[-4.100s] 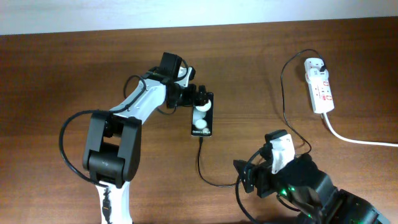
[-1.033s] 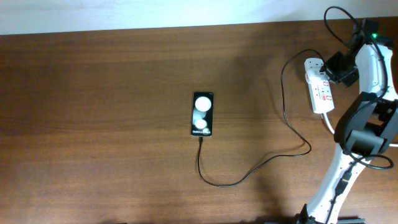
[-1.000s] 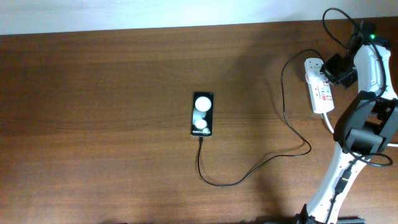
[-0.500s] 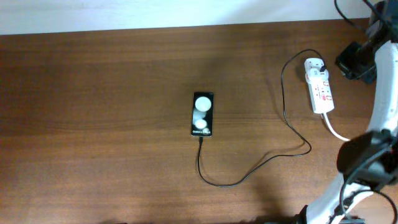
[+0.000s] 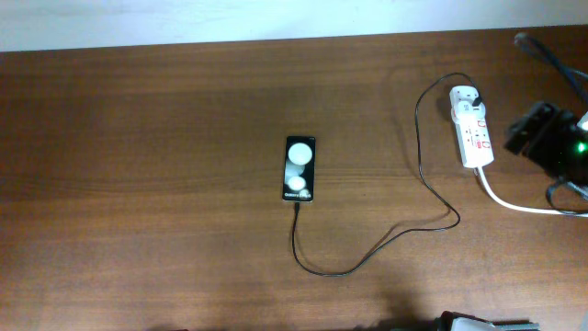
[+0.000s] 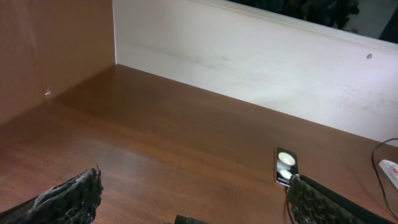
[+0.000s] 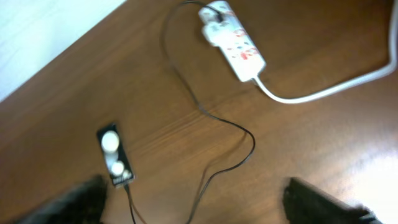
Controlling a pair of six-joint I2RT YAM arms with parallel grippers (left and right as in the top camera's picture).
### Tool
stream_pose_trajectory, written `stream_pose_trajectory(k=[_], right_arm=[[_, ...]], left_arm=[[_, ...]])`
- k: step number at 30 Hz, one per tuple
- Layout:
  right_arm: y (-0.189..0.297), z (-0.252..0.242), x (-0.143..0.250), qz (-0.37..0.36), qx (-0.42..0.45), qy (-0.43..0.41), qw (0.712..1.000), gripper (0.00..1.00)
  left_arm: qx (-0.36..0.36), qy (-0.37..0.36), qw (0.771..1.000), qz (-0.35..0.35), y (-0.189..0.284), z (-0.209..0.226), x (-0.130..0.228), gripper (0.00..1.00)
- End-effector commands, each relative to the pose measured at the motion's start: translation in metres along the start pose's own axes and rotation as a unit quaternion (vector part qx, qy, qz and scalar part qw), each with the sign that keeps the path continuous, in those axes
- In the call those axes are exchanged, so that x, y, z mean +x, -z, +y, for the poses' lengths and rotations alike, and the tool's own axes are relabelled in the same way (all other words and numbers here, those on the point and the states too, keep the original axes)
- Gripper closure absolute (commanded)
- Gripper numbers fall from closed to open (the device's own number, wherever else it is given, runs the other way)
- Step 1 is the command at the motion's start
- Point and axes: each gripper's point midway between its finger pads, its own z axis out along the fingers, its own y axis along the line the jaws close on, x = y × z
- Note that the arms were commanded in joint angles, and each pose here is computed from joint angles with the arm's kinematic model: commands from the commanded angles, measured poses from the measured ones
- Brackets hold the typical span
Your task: Plug charger to phone and switch on socket
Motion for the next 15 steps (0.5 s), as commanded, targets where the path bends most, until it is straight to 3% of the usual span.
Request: stream_pose_trajectory(k=[1,7,10,13,15], right_arm=[[0.024,0.012,0.013,-0.018,-0.045,0.051,0.997,0.02],[0.012,0.011,0.009,-0.003,-0.037,0.056,0.998,0.01],[0.016,0.014,0.012,-0.008,-0.047,0.116,0.992,0.01],[0.043,0.009,0.031,-0.056,-0.053,0.160,0.984,0.02],[0.062,0.009,0.046,-0.139,-0.074,0.183,0.971,0.01]], left_arm=[[0.000,-0.001,1.000,-0.002,0.000,0.001,0.000,0.01],[0.000,-0.001,1.000,-0.002,0.000,0.001,0.000,0.01],[0.000,-0.001,1.000,-0.002,0.000,0.001,0.000,0.01],[0.000,-0.001,1.000,-0.002,0.000,0.001,0.000,0.01],[0.000,-0.001,1.000,-0.002,0.000,0.001,0.000,0.01]])
